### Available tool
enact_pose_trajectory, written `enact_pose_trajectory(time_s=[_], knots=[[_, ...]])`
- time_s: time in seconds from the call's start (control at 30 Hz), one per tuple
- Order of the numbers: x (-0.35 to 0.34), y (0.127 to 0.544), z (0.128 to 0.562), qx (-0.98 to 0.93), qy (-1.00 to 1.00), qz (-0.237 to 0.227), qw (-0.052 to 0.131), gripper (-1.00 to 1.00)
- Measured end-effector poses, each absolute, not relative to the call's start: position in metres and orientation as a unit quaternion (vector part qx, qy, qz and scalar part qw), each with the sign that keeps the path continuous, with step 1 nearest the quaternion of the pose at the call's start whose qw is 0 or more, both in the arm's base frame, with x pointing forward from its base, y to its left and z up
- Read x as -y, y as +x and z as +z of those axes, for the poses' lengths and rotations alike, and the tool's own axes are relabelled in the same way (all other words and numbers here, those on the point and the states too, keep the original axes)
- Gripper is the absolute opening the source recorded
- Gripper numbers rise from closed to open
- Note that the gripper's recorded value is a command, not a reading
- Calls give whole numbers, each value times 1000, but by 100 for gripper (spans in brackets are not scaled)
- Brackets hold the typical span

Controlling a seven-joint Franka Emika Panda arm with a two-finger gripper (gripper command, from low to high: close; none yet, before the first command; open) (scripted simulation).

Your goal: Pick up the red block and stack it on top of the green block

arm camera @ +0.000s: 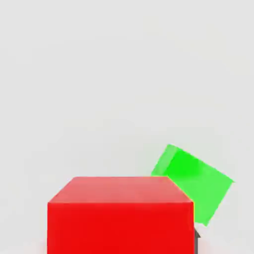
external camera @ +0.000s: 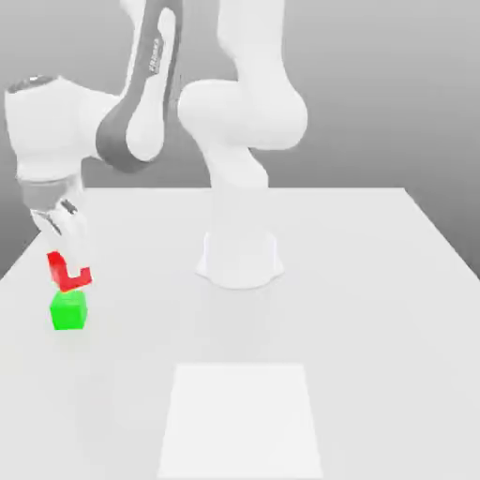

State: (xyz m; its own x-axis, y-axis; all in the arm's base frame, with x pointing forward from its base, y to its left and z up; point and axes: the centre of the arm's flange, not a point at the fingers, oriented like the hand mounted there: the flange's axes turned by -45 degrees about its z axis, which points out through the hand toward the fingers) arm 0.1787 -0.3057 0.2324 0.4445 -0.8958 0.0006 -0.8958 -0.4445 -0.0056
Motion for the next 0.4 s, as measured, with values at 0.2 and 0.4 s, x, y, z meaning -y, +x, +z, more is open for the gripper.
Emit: enact_pose_trajectory(time_s=[0.2,0.4], knots=[[308,174,185,-536,-844,-1,2,100],[308,173,181,-538,-843,-1,1,100]])
